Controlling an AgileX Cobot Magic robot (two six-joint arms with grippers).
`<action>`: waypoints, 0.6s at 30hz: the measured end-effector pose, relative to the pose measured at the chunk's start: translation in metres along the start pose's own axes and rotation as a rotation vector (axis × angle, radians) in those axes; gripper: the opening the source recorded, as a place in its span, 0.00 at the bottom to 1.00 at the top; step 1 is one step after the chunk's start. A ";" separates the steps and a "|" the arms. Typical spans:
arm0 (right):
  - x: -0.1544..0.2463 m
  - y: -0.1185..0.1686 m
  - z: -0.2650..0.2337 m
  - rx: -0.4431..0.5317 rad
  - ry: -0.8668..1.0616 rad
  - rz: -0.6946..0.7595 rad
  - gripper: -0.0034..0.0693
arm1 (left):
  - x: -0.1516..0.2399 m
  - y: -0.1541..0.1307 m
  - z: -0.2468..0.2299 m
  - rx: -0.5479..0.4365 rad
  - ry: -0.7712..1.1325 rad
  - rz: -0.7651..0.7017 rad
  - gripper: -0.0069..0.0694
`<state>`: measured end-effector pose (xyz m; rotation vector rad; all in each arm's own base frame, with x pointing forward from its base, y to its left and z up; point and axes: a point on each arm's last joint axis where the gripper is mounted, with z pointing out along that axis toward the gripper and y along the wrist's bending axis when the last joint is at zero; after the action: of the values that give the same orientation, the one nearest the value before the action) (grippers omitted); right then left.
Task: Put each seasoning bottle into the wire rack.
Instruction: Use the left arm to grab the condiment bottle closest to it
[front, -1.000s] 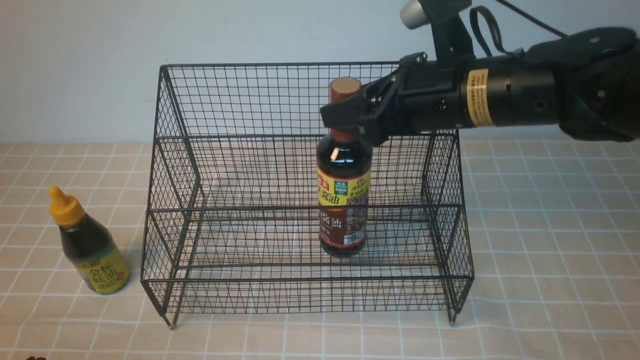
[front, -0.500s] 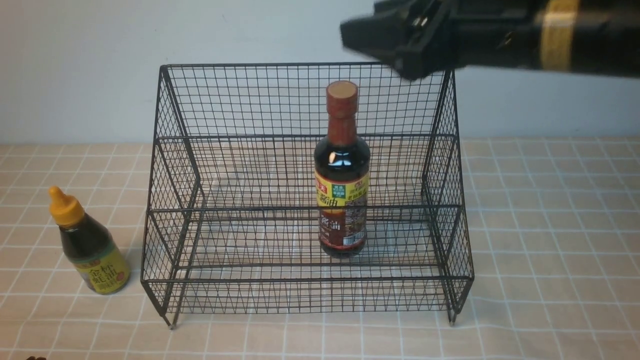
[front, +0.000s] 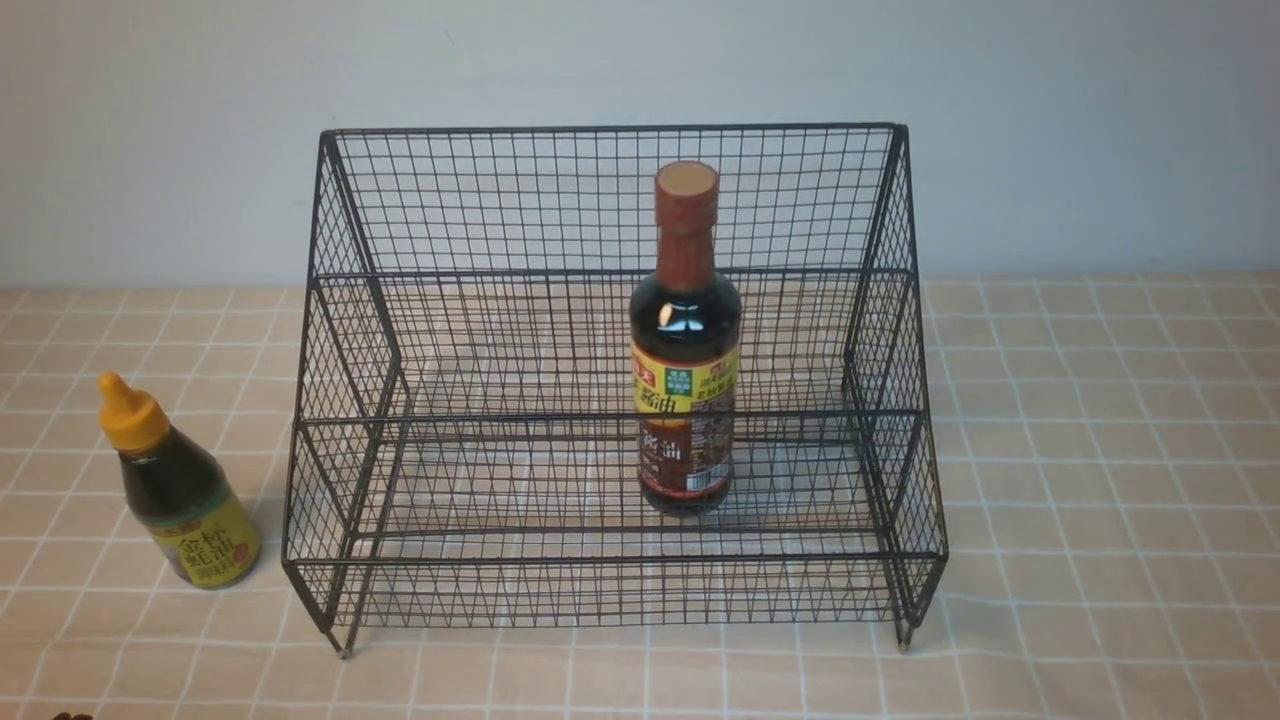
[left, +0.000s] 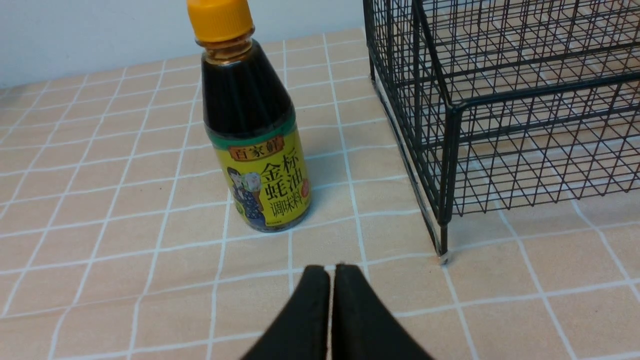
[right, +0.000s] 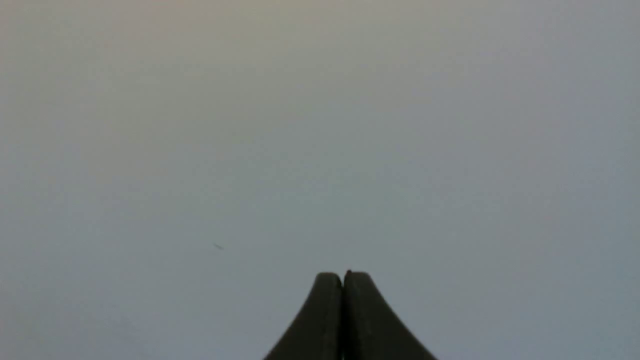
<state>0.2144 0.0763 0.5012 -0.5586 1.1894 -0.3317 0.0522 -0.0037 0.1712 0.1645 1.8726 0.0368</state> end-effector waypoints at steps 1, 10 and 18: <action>0.002 -0.006 -0.005 0.047 0.039 0.065 0.03 | 0.000 0.000 0.000 0.000 0.000 0.000 0.08; 0.049 0.000 -0.074 -0.050 0.864 0.497 0.03 | 0.000 0.000 0.000 0.000 0.000 0.000 0.08; 0.013 0.022 -0.080 -0.419 0.577 0.682 0.03 | 0.000 0.000 0.000 0.000 0.000 0.000 0.08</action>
<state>0.1429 0.0684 0.4577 -0.3853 1.9462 0.3788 0.0522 -0.0037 0.1712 0.1645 1.8726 0.0368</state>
